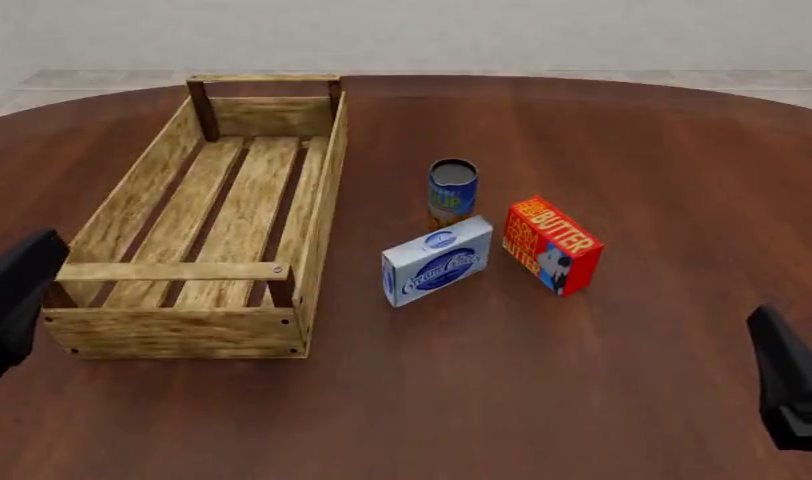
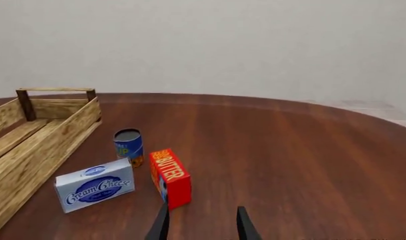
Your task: Pick up the cream cheese and put it in the tray.
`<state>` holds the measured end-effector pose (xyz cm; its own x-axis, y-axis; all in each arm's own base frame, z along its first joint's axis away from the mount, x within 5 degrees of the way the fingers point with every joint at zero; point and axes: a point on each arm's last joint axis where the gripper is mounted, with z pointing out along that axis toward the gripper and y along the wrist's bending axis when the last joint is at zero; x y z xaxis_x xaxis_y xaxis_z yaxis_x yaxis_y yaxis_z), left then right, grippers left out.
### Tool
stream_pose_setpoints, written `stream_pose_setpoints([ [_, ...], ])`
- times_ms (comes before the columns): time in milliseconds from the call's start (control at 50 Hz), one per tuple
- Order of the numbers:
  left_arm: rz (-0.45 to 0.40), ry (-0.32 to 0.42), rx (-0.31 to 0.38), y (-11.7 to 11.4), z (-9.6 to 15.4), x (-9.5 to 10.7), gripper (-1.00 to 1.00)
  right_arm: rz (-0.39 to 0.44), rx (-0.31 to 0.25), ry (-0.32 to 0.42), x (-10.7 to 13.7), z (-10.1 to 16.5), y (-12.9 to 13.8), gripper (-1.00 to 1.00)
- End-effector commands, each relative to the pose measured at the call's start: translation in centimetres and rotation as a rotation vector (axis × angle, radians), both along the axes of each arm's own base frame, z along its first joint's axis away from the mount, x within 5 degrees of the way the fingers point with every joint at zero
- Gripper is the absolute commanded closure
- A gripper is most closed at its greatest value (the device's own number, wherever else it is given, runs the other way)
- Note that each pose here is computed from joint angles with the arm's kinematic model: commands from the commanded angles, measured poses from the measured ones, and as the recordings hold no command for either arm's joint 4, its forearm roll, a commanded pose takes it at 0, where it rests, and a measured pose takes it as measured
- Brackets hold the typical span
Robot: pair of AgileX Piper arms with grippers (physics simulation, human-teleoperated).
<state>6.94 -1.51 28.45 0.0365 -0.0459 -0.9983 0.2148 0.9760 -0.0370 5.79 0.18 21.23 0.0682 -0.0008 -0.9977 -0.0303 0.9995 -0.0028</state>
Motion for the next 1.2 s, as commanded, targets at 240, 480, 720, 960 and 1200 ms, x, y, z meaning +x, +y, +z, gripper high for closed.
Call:
stream_pose_setpoints([
  [240,-0.126,0.063,0.061,-2.5,1.5,4.5,-1.0,0.023,-0.011,0.02,-0.2,-0.3,0.1,-1.0],
  [480,-0.156,0.088,0.076,-3.5,1.8,6.0,-1.0,0.019,-0.001,0.022,-0.2,-0.3,0.1,-1.0],
  [720,-0.183,0.115,0.121,-4.8,2.0,8.1,-1.0,0.02,0.003,0.022,-0.2,-0.3,0.1,-1.0],
  [960,-0.214,0.147,0.14,-6.0,1.6,9.7,-1.0,0.013,0.005,0.016,-0.2,-0.2,0.1,-1.0],
  [1200,-0.265,0.196,0.191,-8.0,0.9,11.8,-1.0,0.01,0.006,0.009,-0.2,-0.2,0.0,-1.0],
])
